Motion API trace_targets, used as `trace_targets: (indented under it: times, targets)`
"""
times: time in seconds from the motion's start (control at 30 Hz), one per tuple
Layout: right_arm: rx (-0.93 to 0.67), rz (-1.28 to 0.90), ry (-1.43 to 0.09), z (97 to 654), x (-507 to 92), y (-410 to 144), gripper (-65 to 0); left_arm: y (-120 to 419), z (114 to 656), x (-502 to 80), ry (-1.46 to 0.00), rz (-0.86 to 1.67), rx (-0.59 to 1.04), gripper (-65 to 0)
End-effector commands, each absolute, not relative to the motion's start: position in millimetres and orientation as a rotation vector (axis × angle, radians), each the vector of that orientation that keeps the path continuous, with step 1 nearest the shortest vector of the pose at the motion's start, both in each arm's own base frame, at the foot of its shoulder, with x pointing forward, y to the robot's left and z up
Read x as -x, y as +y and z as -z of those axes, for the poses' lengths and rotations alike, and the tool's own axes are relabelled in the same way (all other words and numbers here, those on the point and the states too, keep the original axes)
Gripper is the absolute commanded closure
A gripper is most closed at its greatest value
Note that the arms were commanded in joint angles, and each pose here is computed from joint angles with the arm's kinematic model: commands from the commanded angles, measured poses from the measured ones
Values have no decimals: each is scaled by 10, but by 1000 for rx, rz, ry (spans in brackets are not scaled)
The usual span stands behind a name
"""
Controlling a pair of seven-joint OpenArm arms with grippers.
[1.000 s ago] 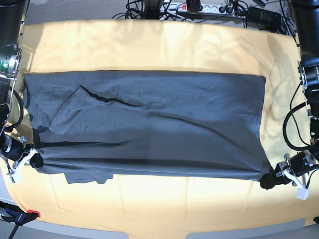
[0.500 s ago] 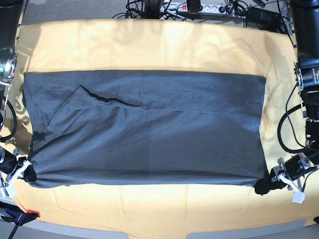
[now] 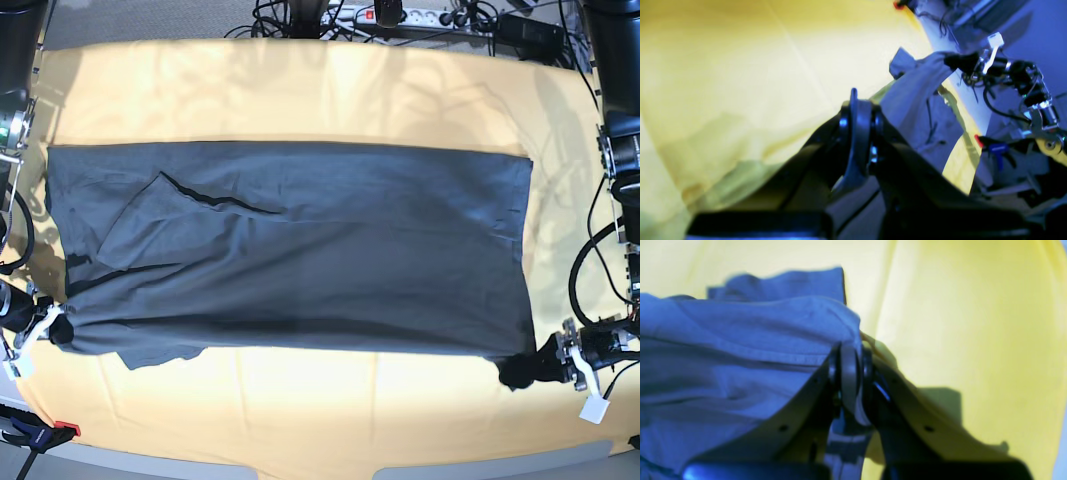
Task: Fold the T-shirt properly
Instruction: 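Lift the hem with both grippers and fold it toward the collar, then lay the folded hem down and pull it taut with both grippers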
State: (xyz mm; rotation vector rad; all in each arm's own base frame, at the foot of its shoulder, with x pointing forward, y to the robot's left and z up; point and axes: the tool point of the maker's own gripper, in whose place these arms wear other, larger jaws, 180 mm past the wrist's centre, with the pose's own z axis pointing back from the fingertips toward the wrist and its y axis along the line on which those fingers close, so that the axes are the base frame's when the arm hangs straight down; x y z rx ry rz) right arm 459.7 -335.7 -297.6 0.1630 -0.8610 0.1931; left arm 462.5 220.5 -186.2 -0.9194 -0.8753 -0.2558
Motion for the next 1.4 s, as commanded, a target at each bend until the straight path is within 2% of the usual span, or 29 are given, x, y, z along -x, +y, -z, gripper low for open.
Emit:
trace_targets:
  times: [0.0, 0.43, 0.6, 0.93, 1.17, 1.37]
  targets:
    - [-150, -190, -935, 2695, -4699, -3448, 0, 2243, 1568, -4676, -946, 293, 919, 0]
    - [-186, -164, -866, 2793, -4561, -3481, 0, 2225, 1981, -4446, -786, 302, 900, 0]
    - [-181, -164, -859, 2819, -4541, -3494, 0, 2204, 1912, -4455, -780, 286, 900, 0]
    - [-195, -162, -849, 2899, -4513, -3447, 0, 1890, 1498, -4358, -874, 518, 839, 0]
    - [-194, -163, -847, 2901, -4511, -3448, 0, 1738, 1826, -3935, -802, 633, 792, 0]
    - [-195, -162, -849, 2898, -4513, -3447, 0, 2048, 1803, -3772, -831, 605, 723, 0]
